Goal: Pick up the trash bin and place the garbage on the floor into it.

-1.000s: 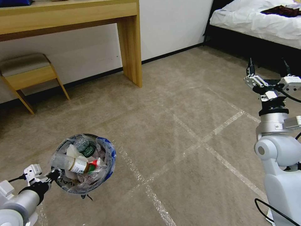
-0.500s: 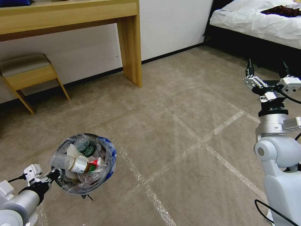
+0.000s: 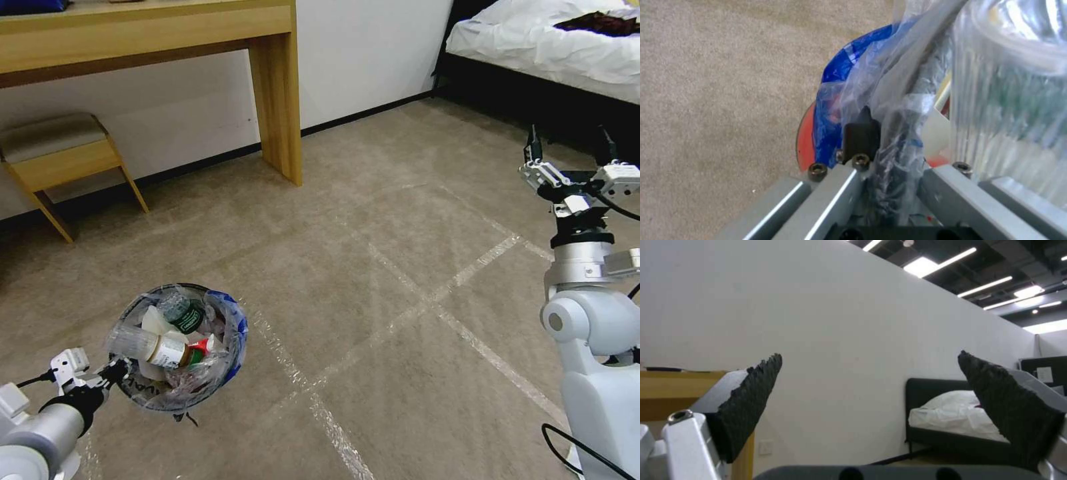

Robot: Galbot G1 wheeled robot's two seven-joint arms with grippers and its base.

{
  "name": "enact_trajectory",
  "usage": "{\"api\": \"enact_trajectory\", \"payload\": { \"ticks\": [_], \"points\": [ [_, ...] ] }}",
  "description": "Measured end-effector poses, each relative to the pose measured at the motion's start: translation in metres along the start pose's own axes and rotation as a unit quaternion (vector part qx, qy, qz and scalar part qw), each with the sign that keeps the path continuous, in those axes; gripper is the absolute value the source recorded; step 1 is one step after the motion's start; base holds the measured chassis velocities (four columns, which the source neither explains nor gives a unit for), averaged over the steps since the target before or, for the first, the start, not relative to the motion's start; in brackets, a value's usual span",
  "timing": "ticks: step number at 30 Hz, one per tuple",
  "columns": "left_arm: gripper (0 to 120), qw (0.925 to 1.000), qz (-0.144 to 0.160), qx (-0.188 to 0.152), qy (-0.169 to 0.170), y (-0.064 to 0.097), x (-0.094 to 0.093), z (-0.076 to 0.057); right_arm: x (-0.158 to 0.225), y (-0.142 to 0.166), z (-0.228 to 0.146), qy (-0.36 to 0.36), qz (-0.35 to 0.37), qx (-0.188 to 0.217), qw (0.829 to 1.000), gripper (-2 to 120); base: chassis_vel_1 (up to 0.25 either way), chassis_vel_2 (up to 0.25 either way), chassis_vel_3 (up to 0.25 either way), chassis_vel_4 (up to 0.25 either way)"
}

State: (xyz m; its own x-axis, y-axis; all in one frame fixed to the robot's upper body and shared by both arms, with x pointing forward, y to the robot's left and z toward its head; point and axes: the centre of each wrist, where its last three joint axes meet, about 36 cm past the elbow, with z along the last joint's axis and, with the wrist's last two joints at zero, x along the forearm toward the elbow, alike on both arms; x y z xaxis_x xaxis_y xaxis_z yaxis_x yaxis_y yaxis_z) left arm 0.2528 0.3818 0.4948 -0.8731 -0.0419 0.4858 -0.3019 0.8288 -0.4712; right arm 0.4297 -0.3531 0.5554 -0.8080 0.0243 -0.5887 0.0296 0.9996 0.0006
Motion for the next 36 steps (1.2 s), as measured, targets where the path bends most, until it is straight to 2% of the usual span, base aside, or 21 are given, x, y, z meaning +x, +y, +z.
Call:
{"api": "enact_trajectory", "payload": {
  "ticks": [36],
  "points": [
    [0,1.0000,-0.002,0.002,0.003,0.0033,-0.0041,0.0014,0.0033,-0.0006,0.0082,0.006,0.002,0.002,1.000,100,0.000,0.000,0.000,0.000]
  ]
}}
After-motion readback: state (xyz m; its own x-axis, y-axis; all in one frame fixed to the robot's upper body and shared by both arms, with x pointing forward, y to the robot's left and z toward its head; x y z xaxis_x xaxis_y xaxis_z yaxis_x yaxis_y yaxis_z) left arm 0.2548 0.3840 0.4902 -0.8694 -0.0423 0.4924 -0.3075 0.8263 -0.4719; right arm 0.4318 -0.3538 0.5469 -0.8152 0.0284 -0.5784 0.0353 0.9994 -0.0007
